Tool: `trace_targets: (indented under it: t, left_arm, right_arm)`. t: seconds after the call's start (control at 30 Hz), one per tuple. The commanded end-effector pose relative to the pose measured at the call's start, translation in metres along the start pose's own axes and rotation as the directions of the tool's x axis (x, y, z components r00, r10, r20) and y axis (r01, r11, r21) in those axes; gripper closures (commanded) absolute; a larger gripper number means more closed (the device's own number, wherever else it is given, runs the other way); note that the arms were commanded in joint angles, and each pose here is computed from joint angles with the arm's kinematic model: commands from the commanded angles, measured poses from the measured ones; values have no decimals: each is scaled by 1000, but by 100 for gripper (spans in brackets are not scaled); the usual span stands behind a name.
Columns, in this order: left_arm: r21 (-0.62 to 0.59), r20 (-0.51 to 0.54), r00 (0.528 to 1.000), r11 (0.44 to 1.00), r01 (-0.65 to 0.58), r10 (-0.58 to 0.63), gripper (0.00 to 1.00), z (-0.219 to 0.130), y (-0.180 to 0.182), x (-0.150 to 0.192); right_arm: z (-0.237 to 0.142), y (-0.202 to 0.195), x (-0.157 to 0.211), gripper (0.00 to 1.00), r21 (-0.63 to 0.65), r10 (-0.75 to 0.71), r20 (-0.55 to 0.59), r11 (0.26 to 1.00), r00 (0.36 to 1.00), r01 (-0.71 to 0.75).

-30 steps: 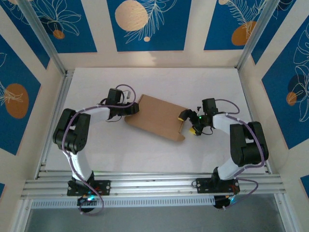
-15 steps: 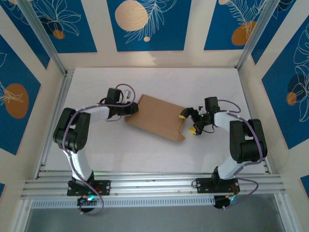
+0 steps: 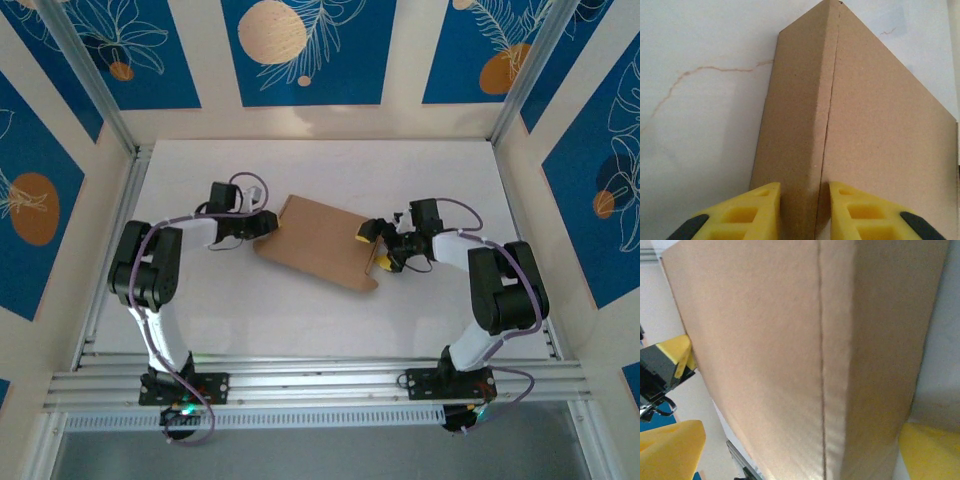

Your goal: Fold the paper box

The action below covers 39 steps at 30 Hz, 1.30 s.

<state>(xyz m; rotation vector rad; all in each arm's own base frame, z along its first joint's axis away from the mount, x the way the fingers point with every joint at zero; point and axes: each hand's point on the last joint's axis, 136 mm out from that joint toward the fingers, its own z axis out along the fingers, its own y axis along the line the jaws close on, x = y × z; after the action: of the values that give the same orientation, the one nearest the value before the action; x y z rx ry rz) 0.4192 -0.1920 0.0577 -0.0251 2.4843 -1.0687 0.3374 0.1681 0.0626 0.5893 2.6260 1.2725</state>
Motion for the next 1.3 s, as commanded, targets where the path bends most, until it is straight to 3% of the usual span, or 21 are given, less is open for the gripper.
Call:
trace_targets:
  t: [0.0,0.4,0.63,0.87,1.03,1.27]
  left_arm:
    - [-191,-154,961,961,201,-232,76,6,69,68]
    - [-184,-162,947,951,248,-278,83,8,80,73]
    - [-184,-167,945,950,252,-283,85,10,82,76]
    - [-182,-176,938,946,268,-299,88,13,85,83]
    - [-200,-177,938,944,261,-297,88,10,88,83]
    - [-206,-170,939,942,264,-300,88,8,91,81]
  right_arm:
    - [-4,14,-5,1,-50,-50,1,998,999,50]
    - [-4,9,-19,0,-8,-53,50,999,997,54]
    - [13,20,-21,2,-80,-48,-8,996,999,47]
    - [19,51,-7,9,-231,-103,-82,969,991,81]
    - [-2,21,-18,6,-32,-91,50,995,995,92]
    - [-28,10,-27,5,-12,-80,131,997,988,82]
